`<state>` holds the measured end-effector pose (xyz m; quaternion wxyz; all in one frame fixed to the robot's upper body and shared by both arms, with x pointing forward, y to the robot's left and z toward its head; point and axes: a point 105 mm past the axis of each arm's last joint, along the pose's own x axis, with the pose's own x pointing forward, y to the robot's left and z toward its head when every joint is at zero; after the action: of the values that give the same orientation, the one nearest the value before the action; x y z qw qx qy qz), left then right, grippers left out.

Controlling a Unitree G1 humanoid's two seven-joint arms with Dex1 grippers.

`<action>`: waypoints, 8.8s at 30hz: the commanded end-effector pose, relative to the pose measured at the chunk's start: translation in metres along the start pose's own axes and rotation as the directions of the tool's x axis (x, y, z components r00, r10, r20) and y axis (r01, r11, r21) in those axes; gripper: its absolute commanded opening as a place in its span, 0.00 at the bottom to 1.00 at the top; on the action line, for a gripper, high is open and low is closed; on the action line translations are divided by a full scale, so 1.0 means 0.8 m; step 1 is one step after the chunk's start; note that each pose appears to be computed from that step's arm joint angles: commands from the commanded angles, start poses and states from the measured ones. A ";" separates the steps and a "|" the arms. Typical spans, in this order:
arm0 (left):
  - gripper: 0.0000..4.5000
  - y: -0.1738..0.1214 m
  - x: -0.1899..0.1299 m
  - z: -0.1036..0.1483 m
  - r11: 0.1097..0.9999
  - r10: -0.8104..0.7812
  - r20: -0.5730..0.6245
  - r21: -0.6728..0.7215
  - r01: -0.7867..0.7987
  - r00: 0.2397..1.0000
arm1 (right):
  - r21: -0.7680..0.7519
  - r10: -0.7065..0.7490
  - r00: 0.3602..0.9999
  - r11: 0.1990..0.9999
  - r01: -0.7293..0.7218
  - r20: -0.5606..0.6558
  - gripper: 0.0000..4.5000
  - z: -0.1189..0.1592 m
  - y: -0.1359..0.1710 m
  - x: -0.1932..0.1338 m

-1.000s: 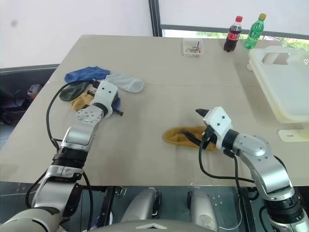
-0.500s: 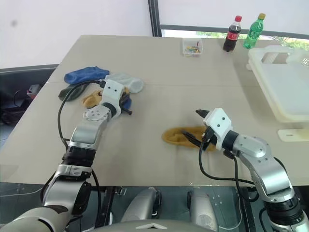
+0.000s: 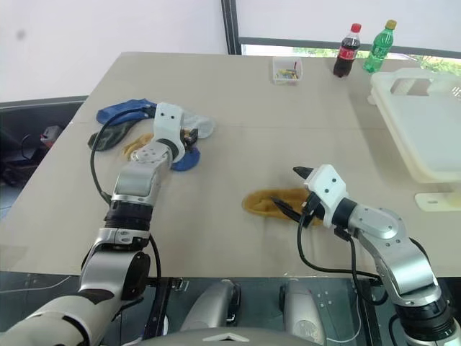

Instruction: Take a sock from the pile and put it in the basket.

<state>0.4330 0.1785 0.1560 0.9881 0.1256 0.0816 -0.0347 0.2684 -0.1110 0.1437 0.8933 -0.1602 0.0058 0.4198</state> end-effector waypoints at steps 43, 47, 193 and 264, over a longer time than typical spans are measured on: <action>0.01 -0.006 -0.015 0.010 0.968 0.234 -0.219 -0.044 -0.249 0.947 | -0.054 -0.035 0.999 0.998 0.036 0.018 1.00 0.010 -0.001 -0.006; 0.01 -0.006 -0.016 0.011 0.968 0.233 -0.207 -0.040 -0.246 0.950 | -0.055 -0.035 0.999 0.998 0.036 0.018 1.00 0.010 -0.001 -0.005; 0.01 -0.196 -0.066 -0.006 0.706 -0.705 -0.145 -0.052 0.707 0.694 | -0.053 -0.082 0.997 0.995 0.081 -0.016 1.00 0.006 0.000 -0.022; 0.00 -0.049 -0.054 0.022 0.704 -0.661 0.059 -0.295 0.646 0.748 | -0.035 -0.154 0.980 0.988 0.150 -0.130 0.61 -0.027 -0.076 -0.007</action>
<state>0.3893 0.1296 0.1299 0.9128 -0.0631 0.1995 -0.3508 0.3199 -0.1599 0.1191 0.9236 -0.1783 0.0940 0.3261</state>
